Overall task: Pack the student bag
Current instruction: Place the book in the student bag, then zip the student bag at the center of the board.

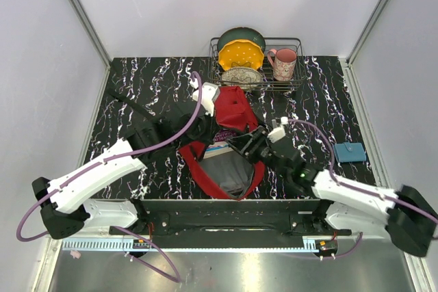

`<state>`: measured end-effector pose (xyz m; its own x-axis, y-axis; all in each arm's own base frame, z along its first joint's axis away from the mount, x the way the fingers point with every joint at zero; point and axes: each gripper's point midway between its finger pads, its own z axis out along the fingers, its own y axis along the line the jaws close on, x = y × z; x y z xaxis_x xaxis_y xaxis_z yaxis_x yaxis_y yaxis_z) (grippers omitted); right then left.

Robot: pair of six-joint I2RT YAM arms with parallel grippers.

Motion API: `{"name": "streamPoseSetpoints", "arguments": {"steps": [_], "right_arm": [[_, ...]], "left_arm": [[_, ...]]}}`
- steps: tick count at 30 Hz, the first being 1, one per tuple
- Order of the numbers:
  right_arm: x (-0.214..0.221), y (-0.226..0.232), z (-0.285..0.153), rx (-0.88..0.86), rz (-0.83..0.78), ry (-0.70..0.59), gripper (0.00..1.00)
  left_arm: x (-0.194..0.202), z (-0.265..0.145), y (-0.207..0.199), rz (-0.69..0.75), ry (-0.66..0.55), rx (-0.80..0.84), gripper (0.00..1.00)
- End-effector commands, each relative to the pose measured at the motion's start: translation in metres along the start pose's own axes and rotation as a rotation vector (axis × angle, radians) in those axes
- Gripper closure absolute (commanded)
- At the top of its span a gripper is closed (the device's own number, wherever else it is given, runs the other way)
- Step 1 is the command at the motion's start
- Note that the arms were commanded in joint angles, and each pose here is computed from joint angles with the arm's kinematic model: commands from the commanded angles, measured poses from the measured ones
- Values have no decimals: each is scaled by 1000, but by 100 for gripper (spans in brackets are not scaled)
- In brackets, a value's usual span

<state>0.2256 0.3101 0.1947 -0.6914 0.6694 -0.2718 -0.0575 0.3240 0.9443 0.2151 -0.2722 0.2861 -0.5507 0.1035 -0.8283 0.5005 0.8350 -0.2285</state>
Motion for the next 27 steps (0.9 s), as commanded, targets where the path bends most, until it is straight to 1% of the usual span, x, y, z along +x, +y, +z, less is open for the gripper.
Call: {"name": "streamPoseSetpoints", "arguments": {"steps": [1,2,3,4,5,6,7,8,9,10,11,12,13,14,15,16,18,19,20,21,22,23,24,25,26,27], "right_arm": [[0,-42,-52,182,-74,33,41],[-4,-50,-63,223,-60,13,41],[-14,-58,-73,255,-59,-35,41],[-22,-63,-93,272,-56,-60,41],[-29,-64,-103,273,-39,-94,41],[-42,-67,-113,283,-36,-160,40],[-52,-66,-133,276,-29,-196,40],[-59,-66,-143,277,-28,-229,41],[-71,-76,-156,320,-47,-282,40],[-82,-59,-170,256,-29,-323,40],[-89,-55,-178,246,-63,-347,40],[-95,-49,-183,228,-91,-367,40],[-101,-36,-190,200,-109,-382,39],[-104,-31,-192,200,-149,-384,37],[-103,-26,-192,199,-171,-367,36],[-103,-17,-189,209,-196,-353,36],[-97,-5,-181,211,-252,-300,36],[-94,-2,-171,239,-281,-270,35],[-87,3,-165,235,-312,-225,34],[-84,15,-157,203,-323,-209,34],[-77,19,-144,205,-351,-168,34],[-72,25,-136,184,-394,-134,34],[-59,43,-126,105,-401,-75,34],[-49,43,-110,117,-424,-21,34],[-34,48,-102,90,-450,58,35],[-27,51,-94,83,-455,92,36]], "left_arm": [[-10,-3,-14,-42,-52,80,100],[-8,-2,-16,-46,-48,94,100],[1,1,-17,-44,-28,105,100],[7,0,-25,-44,-5,153,96],[12,0,-28,-38,10,176,90],[22,4,-28,-36,39,182,81],[29,2,-30,-38,60,195,56],[35,3,-29,-43,76,196,46],[47,5,-26,-41,106,192,40],[50,2,-23,-49,108,186,34],[55,1,-21,-54,119,180,26],[59,-1,-17,-61,128,164,24],[55,-8,-12,-69,99,146,21],[54,-14,-11,-76,82,146,13],[47,-26,-8,-89,40,155,9],[42,-29,-3,-94,13,135,5],[29,-47,4,-110,-51,121,2],[24,-52,6,-99,-68,122,1],[21,-57,6,-97,-80,128,1],[15,-64,7,-100,-105,130,1],[13,-64,13,-110,-118,96,1],[15,-64,20,-116,-112,61,1],[22,-59,28,-116,-98,15,1],[24,-55,39,-139,-103,-52,1],[33,-51,47,-140,-77,-96,1],[46,-43,57,-143,-44,-150,1]]}}
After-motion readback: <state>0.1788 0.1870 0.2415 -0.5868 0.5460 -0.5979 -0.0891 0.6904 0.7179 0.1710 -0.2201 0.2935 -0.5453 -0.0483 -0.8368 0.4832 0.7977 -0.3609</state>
